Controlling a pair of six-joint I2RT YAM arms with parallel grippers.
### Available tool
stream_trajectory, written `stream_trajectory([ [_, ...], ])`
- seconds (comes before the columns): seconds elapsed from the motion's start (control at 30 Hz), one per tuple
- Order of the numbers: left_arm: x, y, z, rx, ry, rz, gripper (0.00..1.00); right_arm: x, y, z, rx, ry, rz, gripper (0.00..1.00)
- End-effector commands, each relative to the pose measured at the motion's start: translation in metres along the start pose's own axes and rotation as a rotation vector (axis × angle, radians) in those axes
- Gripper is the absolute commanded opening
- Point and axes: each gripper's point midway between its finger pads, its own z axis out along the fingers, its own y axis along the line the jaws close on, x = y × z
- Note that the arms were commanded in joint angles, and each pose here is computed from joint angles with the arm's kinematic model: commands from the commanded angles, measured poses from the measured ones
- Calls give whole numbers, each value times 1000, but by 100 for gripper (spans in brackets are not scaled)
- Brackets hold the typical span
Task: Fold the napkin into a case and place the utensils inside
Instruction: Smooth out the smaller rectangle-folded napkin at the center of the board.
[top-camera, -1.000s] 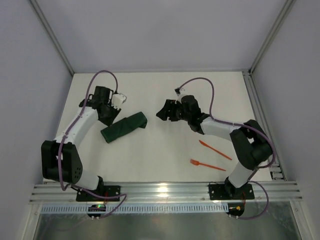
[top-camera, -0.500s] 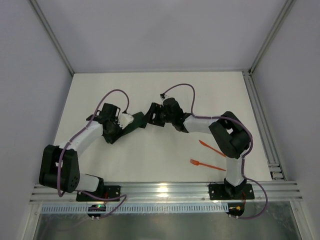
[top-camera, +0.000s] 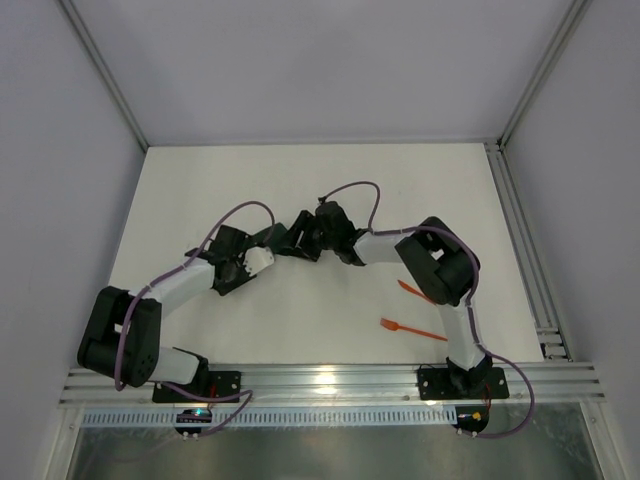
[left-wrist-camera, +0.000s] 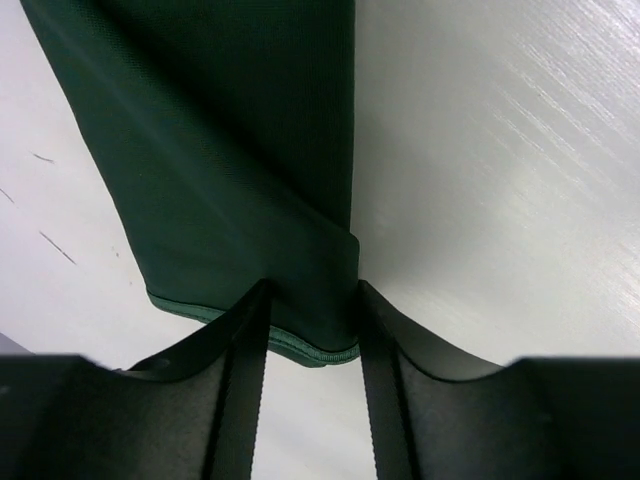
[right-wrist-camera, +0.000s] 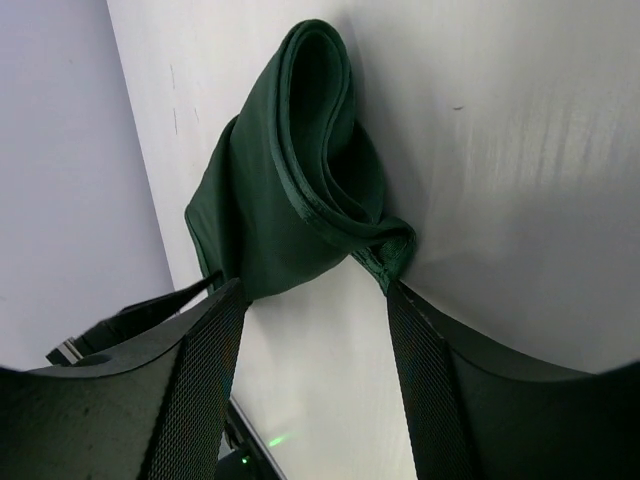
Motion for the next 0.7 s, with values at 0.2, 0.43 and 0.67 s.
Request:
stream_trajectory([
  [0.2,-2,-3,6,-11,-33,25,24,-7,17,17,-44,-21,75,59],
  [0.43,-7,-3,4,-11,-56,8,8,4,22,5,-49,-2,65,57],
  [0.67,-7,-2,-1,-16,-61,6,0,6,52,-11,-110,-18,61,59],
])
